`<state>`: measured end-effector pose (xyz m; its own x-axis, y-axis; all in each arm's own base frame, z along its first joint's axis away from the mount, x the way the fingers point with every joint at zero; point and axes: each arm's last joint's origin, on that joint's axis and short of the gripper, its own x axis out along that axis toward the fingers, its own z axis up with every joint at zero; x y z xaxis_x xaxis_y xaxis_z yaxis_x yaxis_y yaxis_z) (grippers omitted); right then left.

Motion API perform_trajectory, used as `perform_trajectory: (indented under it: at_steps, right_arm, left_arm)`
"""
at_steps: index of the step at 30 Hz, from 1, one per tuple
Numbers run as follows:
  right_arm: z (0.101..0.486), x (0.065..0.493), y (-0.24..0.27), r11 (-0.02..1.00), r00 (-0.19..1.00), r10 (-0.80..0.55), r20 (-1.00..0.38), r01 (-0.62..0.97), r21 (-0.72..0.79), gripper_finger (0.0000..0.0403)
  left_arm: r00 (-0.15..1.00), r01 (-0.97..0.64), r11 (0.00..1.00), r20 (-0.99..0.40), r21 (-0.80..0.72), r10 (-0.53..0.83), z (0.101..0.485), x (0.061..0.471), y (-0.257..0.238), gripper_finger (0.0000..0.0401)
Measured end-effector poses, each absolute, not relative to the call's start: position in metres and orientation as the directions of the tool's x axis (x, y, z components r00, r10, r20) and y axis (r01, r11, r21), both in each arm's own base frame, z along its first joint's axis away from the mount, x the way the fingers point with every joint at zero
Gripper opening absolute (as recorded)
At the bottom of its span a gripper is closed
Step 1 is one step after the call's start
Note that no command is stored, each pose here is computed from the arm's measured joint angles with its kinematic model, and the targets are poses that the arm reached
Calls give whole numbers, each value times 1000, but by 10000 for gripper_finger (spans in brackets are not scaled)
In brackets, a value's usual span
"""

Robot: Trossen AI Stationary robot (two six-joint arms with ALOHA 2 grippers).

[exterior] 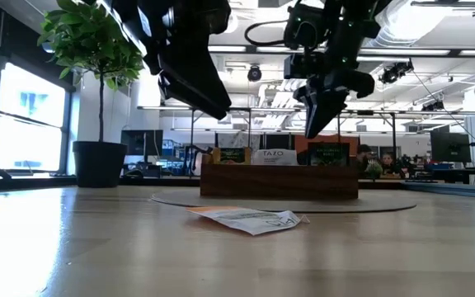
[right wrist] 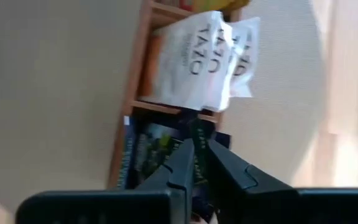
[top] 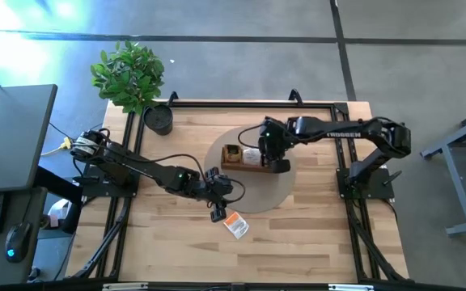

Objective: Pick & Place Tea
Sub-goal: Adjust the purple tea bags in the wooden organizer

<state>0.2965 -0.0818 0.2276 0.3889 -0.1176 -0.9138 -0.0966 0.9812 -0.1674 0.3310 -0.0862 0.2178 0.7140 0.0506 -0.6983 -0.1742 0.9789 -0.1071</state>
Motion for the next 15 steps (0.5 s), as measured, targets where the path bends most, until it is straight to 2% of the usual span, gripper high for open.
perform_trajectory:
  at_steps: [2, 9, 15]
  right_arm:
    - [227, 296, -85, 986, 397, -87, -914, -96, -136, 48]
    - [228, 295, -89, 983, 393, -105, -913, -101, -156, 96]
    - [224, 293, -94, 983, 359, -137, -923, -67, -172, 118]
  left_arm:
    - [712, -174, 979, -700, -106, 51, 218, 331, -86, 179]
    - [712, -174, 979, -700, -106, 51, 218, 331, -86, 179]
    - [712, -175, 979, -700, -106, 51, 218, 331, -86, 179]
